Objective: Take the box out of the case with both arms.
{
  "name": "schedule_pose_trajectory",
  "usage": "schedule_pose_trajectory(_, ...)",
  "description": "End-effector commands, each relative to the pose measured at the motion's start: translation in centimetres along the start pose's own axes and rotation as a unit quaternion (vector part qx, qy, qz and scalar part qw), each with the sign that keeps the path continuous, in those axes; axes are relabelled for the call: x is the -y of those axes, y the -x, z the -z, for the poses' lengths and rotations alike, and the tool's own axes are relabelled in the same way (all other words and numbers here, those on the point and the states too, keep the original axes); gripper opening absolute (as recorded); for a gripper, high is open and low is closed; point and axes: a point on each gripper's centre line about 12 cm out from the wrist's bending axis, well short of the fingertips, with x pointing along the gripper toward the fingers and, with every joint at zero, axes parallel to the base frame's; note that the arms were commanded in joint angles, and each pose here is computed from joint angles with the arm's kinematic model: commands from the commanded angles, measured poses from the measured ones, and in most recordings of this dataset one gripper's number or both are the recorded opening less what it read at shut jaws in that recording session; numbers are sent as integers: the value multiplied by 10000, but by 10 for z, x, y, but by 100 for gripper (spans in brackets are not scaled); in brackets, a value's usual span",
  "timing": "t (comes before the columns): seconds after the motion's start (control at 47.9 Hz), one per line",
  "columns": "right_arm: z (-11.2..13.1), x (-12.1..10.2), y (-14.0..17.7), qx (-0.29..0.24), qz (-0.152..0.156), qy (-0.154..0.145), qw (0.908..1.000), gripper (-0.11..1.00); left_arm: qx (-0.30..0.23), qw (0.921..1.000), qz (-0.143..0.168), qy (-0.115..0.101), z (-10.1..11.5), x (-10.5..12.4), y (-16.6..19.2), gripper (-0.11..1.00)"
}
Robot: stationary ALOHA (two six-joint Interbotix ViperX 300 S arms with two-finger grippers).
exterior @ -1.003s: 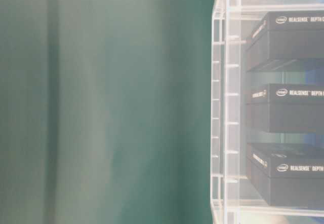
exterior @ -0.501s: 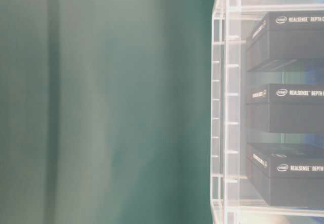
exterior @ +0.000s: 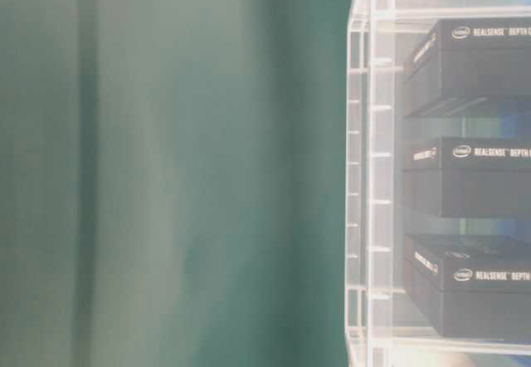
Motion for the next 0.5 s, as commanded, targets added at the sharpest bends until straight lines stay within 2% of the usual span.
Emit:
schedule_pose_trajectory(0.0, -9, -1, -2, -110, 38, -109, 9999, 0, -115, 9999, -6, -7, -6, 0, -2, 0)
schedule_pose_trajectory(0.125, -4, 0, -6, -335, 85, -194, 9992, 0, -291, 9995, -13, 154, -3, 0, -3, 0)
schedule_pose_trajectory(0.272, 0, 1, -4, -684, 170, -362, 9969, 0, -726, 9957, -56, 575, -1, 0, -2, 0)
schedule_pose_trajectory(0.355, 5, 2, 1, -1158, 292, -483, 9917, 0, -1294, 9885, -122, 770, 2, -1, 0, 0)
schedule_pose_trajectory(0.418, 9, 3, 6, -1558, 410, -574, 9853, 0, -1783, 9798, -188, 886, 5, -1, 4, 0)
schedule_pose_trajectory(0.48, 15, 4, 11, -2052, 548, -672, 9749, 0, -2289, 9685, -256, 944, 8, -1, 7, 0)
